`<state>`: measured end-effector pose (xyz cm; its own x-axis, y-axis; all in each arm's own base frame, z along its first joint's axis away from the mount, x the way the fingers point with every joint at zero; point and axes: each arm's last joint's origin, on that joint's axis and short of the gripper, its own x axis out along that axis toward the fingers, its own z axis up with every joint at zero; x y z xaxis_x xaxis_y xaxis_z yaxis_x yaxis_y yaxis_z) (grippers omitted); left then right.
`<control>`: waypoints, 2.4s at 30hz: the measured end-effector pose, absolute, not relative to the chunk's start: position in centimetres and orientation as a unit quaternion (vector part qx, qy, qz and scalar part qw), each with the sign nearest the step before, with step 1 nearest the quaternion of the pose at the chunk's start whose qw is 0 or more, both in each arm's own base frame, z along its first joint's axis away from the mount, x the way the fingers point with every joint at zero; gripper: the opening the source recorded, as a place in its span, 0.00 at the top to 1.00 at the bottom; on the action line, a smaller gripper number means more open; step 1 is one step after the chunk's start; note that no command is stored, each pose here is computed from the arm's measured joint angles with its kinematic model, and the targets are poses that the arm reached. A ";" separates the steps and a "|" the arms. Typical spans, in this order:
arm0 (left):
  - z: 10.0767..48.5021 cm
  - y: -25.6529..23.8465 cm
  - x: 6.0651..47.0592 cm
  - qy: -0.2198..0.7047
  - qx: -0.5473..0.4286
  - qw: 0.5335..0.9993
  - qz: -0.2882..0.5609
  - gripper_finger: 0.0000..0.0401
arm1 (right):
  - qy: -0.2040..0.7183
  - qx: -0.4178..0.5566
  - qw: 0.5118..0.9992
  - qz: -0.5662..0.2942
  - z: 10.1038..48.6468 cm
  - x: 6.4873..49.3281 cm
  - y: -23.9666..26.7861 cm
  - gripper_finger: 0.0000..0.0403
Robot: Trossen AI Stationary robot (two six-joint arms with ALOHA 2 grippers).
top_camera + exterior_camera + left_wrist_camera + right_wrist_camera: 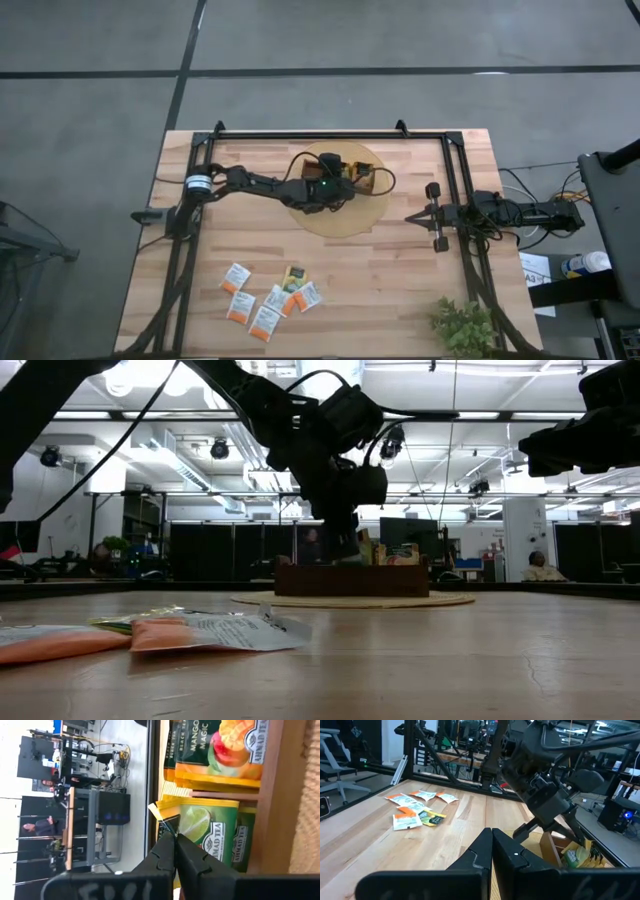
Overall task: Pick & Place Tea
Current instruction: Put left green tea bag into the middle section of wooden organizer
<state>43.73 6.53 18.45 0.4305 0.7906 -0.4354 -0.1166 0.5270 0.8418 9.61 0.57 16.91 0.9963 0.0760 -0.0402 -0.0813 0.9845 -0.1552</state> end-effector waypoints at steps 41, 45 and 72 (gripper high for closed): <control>18.5 6.6 43.5 0.443 0.365 0.762 0.302 0.69 | 0.017 -0.079 0.996 0.039 16.9 9.6 0.6 0.98; 18.5 6.6 43.5 0.443 0.366 0.760 0.305 0.59 | 0.017 -0.079 0.996 0.039 16.9 9.6 0.6 0.98; 19.7 5.9 43.8 0.453 0.394 0.750 0.278 0.46 | 0.017 -0.079 0.996 0.039 16.9 9.6 0.6 0.98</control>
<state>43.82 5.86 19.66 0.4354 0.7735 -0.4606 -0.0601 0.5354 0.8424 9.61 0.57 16.92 0.9963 0.0757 -0.0397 -0.0809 0.9846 -0.1553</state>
